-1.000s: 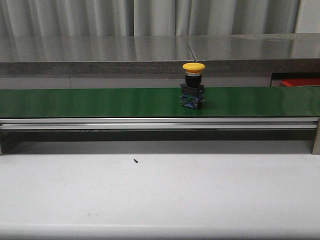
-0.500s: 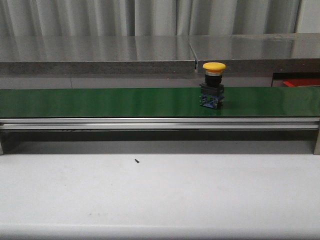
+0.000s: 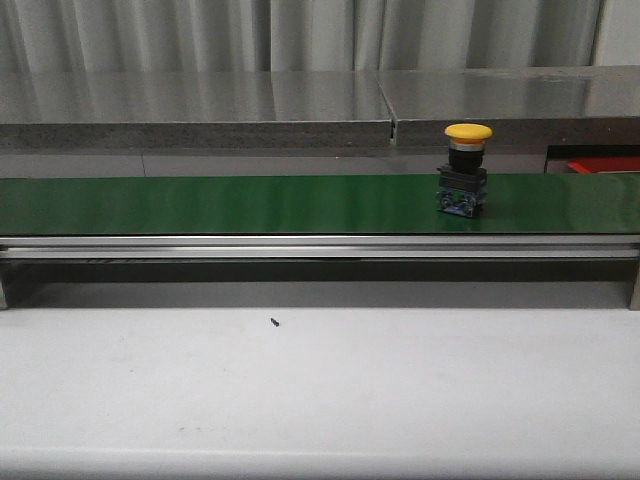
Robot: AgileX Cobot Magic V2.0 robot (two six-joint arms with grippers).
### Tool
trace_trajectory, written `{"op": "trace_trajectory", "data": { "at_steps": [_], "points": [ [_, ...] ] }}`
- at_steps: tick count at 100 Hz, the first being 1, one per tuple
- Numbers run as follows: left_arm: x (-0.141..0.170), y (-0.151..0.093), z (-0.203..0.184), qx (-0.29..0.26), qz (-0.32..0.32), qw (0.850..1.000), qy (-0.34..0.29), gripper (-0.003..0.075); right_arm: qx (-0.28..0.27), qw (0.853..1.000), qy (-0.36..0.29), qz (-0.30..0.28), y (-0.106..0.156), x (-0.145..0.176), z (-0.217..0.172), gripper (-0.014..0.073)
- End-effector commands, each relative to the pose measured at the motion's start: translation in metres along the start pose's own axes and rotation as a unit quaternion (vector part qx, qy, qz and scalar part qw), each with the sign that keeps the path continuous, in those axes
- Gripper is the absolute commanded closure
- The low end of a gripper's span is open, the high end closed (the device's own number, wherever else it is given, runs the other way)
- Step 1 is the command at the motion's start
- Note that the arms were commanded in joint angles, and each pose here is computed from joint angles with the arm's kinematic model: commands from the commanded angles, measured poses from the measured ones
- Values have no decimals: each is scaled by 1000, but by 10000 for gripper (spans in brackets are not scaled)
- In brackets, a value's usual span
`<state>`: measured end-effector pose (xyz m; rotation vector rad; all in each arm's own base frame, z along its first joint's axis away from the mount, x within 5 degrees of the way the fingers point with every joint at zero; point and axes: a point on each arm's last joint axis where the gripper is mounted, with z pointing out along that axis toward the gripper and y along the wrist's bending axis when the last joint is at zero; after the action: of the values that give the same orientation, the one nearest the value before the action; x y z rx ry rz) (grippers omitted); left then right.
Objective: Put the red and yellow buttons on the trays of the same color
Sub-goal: 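Grasp the yellow button at the belt end with the right gripper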
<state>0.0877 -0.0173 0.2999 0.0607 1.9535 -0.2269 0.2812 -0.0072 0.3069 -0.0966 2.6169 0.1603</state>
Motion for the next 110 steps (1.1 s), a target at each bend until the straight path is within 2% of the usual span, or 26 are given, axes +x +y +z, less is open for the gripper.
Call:
{"op": "trace_trajectory", "data": {
  "at_steps": [1, 33, 66, 95, 102, 110],
  "points": [
    [-14, -1, -3, 4, -9, 999, -47, 739, -7, 998, -50, -22, 12, -14, -5, 1],
    [-14, -1, -3, 4, -9, 999, -47, 739, -31, 997, -34, -58, 36, -47, 36, 1],
    [-14, -1, -3, 4, -9, 999, -47, 739, -39, 997, -28, -57, 35, -80, 57, 1],
    [-14, -1, -3, 4, -9, 999, -47, 739, -43, 997, -4, -56, 33, -90, 81, 6],
    [-14, -1, -3, 4, -9, 999, -47, 739, -44, 998, 3, -55, 33, -89, 85, 57],
    [-14, -1, -3, 4, -9, 999, -47, 739, -45, 998, 11, -50, 32, -88, 87, 208]
  ]
}}
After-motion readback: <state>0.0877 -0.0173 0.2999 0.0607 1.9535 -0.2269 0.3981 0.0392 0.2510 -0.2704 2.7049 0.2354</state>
